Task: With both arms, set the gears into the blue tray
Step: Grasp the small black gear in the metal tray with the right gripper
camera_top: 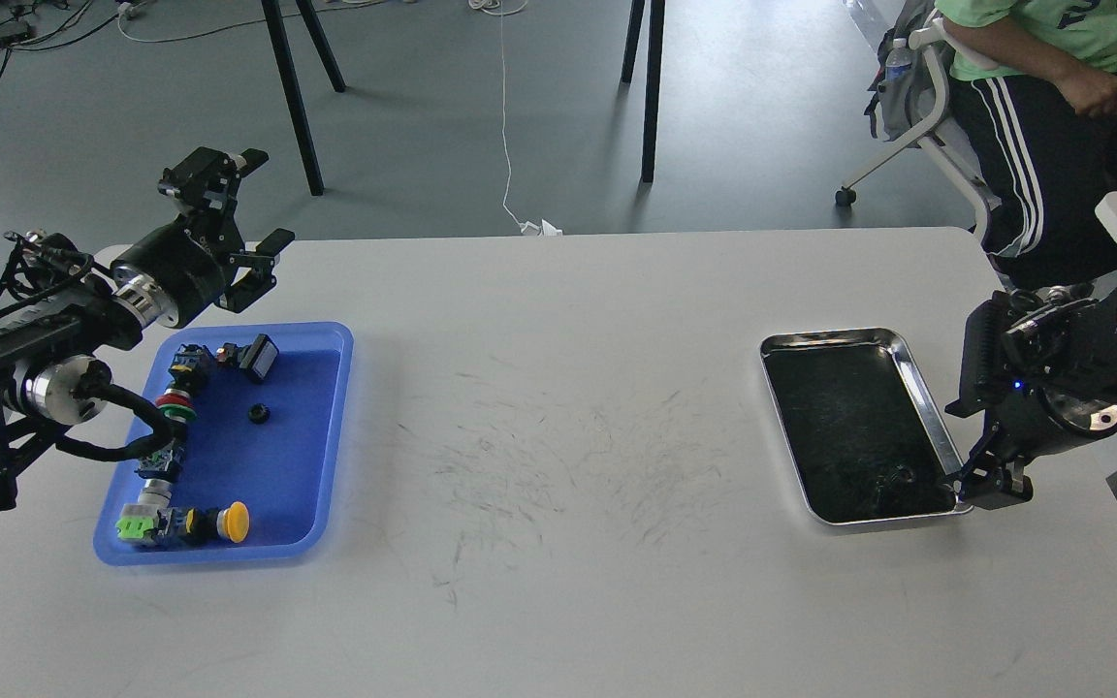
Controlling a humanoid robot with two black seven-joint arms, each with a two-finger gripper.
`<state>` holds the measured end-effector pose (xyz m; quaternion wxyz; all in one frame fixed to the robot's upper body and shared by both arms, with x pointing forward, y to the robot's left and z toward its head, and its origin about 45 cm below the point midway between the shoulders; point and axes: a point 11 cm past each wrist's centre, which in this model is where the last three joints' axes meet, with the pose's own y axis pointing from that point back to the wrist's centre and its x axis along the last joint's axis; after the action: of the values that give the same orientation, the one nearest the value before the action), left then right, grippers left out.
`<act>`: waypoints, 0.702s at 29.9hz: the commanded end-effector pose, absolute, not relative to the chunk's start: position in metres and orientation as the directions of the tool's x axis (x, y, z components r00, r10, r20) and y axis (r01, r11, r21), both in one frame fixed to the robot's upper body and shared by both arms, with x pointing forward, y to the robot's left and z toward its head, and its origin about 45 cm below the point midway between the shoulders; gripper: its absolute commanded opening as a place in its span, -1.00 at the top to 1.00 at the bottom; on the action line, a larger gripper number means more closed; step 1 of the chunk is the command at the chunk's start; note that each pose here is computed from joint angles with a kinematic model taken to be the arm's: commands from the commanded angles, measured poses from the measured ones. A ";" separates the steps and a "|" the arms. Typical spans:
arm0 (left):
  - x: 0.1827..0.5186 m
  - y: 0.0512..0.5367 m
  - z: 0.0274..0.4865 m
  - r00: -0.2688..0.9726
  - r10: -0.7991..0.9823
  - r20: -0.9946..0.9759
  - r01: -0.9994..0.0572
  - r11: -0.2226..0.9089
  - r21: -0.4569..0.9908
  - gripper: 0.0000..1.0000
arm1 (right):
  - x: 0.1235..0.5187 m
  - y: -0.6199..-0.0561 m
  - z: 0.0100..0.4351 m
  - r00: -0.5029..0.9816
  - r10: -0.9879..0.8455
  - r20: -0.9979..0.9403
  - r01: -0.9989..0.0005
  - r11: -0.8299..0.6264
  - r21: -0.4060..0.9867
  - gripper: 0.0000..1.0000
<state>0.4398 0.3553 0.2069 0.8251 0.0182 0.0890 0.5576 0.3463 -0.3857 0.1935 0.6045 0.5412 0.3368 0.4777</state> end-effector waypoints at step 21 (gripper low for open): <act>0.438 0.359 0.204 0.352 0.927 -0.130 -0.920 0.368 0.135 -0.96 | 0.346 -0.361 0.167 0.261 0.959 0.111 -0.170 -0.067 0.983 -0.60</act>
<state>0.4380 0.3593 0.2047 0.8217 0.0190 0.0913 0.5623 0.3507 -0.3600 0.1732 0.5799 0.5403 0.3585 0.4932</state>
